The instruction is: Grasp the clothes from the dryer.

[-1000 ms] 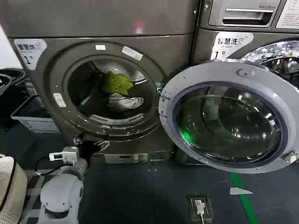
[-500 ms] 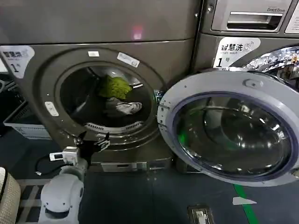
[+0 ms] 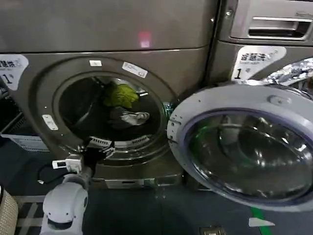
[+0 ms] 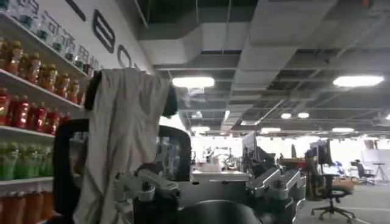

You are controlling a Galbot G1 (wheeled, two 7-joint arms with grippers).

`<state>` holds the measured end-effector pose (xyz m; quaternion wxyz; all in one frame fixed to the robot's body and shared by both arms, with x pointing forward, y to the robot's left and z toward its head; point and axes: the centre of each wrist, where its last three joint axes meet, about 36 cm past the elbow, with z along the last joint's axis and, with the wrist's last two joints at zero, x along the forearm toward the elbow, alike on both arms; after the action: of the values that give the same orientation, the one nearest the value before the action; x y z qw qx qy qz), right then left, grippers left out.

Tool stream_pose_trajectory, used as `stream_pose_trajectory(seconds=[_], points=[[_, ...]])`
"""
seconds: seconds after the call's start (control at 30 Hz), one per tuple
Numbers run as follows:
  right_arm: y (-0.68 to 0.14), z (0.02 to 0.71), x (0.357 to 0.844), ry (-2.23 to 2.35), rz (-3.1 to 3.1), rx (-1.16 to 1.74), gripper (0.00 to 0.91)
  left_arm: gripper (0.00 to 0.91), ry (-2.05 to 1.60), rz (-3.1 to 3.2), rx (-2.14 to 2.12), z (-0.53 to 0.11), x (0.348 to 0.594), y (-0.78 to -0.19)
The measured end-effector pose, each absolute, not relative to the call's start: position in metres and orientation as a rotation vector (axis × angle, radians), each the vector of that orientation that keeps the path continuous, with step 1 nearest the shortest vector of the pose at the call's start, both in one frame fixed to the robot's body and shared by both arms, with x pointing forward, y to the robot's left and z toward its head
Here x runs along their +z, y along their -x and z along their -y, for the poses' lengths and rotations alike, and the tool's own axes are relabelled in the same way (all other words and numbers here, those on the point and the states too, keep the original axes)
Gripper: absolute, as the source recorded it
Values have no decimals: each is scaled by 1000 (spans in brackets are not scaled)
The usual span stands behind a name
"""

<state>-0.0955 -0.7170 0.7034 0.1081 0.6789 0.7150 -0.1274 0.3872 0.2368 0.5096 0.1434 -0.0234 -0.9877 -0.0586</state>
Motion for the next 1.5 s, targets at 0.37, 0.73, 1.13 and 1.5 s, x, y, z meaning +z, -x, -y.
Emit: stream_pose_trajectory(seconds=[0.37, 0.73, 1.13, 1.5], points=[[95, 717, 702, -1998, -2105, -375, 907, 907, 72, 2846, -171, -236, 509, -389], [95, 717, 701, -2000, -2106, -373, 907, 907, 69, 2841, -174, -236, 507, -390], [103, 716, 699, -2015, -2083, -392, 907, 907, 66, 2834, -187, -226, 503, -399], [95, 717, 702, -1994, -2096, -409, 907, 907, 68, 2779, -186, -214, 482, -456]])
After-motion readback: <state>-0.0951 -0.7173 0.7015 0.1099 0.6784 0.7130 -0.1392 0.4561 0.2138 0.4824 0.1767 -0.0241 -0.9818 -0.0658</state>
